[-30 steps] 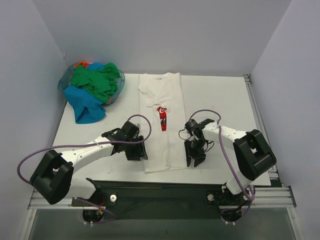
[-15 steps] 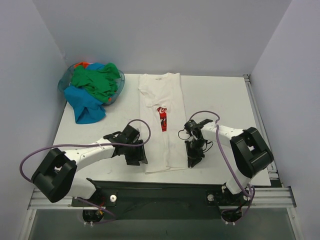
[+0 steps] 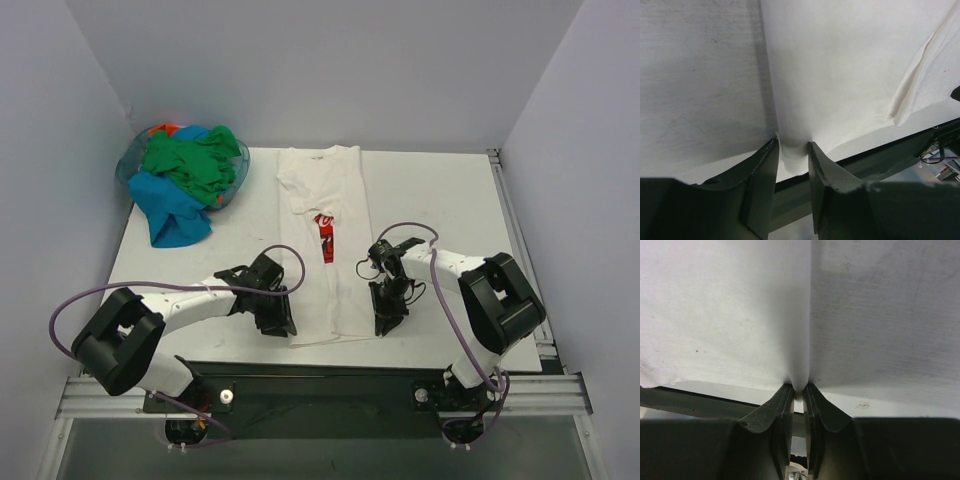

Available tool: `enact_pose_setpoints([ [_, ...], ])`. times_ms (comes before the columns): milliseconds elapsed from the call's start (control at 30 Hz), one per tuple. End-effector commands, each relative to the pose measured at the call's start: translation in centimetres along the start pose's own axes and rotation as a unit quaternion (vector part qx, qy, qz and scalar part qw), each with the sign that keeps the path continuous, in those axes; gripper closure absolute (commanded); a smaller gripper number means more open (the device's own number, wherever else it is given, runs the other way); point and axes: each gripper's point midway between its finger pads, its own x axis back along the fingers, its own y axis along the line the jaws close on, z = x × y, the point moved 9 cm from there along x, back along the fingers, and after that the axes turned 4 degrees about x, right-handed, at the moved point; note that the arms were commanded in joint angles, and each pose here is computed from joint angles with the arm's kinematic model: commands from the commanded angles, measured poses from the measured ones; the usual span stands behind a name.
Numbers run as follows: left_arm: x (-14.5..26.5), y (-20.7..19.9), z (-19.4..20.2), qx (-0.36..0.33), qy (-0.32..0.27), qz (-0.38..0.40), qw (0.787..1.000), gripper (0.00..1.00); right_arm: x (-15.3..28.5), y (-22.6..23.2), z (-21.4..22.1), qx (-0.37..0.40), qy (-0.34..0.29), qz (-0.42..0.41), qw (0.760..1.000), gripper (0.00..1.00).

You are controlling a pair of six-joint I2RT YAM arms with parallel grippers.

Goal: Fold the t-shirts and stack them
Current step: Grab the bottom of the folded rectangular tshirt with both arms

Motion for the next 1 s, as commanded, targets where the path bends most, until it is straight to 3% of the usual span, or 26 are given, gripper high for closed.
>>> enact_pose_setpoints([
  [0, -0.3, 0.3, 0.6, 0.004, 0.005, -0.009, 1.0, 0.6, -0.1, -0.4, 0.7, 0.0, 0.029, 0.021, 0.999, 0.86],
  [500, -0.8, 0.8, 1.7, 0.011, 0.024, -0.009, 1.0, 0.62, 0.1, -0.3, 0.8, 0.002, 0.026, 0.016, 1.0, 0.85],
  [567, -0.9, 0.8, 1.8, 0.009, 0.029, -0.006, 1.0, 0.7, 0.2, -0.3, 0.8, 0.002, 0.025, 0.014, 1.0, 0.86],
  [700, -1.2, 0.7, 2.0, 0.006, 0.034, -0.008, 0.999, 0.98, 0.2, -0.2, 0.9, 0.006, 0.026, 0.006, 1.0, 0.93],
  [767, -1.0, 0.7, 2.0, 0.005, 0.032, -0.008, 0.999, 1.0, 0.3, -0.3, 1.0, 0.005, 0.028, 0.004, 1.0, 1.0],
  [967, 0.0, 0.6, 2.5, -0.008, 0.021, -0.025, 0.999, 1.0, 0.8, -0.3, 2.0, 0.003, 0.035, -0.003, 0.999, 1.0],
])
